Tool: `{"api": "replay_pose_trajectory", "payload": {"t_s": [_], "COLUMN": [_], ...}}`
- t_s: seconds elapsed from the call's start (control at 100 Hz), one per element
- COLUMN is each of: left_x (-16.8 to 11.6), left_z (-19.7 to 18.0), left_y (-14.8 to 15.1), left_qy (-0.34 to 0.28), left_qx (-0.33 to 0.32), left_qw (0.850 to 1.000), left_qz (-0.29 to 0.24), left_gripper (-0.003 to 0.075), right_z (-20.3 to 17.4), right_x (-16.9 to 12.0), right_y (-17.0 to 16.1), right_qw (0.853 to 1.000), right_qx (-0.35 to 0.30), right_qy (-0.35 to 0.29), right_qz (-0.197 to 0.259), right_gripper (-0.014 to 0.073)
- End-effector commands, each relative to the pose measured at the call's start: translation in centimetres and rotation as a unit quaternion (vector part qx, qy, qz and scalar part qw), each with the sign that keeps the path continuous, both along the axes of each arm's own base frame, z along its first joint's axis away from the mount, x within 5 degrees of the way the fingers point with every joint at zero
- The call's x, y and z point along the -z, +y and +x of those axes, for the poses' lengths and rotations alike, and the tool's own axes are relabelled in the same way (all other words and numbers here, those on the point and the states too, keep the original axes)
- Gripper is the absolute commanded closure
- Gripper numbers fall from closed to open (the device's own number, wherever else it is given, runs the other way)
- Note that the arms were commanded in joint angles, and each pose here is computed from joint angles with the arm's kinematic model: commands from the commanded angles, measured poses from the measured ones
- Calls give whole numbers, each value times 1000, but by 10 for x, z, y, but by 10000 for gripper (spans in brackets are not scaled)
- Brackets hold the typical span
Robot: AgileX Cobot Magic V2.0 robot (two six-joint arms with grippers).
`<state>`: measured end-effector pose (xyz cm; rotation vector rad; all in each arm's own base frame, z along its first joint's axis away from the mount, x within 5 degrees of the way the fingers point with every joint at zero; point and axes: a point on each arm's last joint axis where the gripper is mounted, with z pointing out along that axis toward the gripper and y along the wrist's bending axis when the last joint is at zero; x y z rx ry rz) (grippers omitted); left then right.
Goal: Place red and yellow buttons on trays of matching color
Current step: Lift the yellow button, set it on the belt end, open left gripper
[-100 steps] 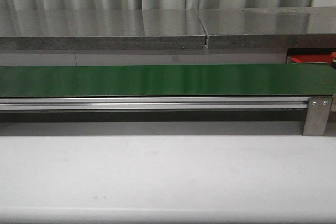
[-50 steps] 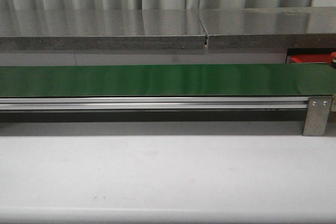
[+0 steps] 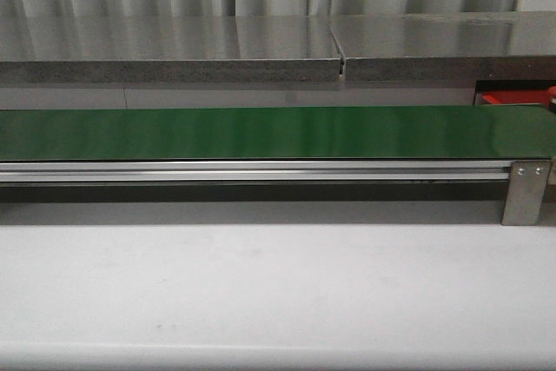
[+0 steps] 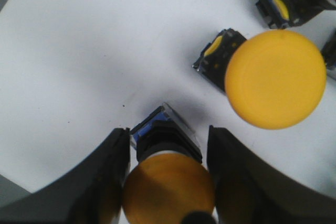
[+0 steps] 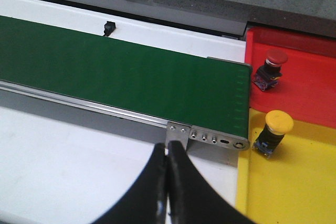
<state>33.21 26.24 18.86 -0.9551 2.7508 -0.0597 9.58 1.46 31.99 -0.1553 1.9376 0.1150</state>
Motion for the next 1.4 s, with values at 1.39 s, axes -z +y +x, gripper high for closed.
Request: {"api": "replay_pose_trajectory", "payload": {"t_s": [1.39], "left_x": [-113], "left_z": [79], "left_y": [-151], "left_qy": [-97], "left_qx": [201], "left_qw": [975], "left_qz": [9], "left_gripper": [531], "right_z": [2], "right_x": [-15], "right_y": [-1], "right_qw": [999], "right_qx": [6], "right_qy": [-49], "right_qz": [4], "right_gripper": [671]}}
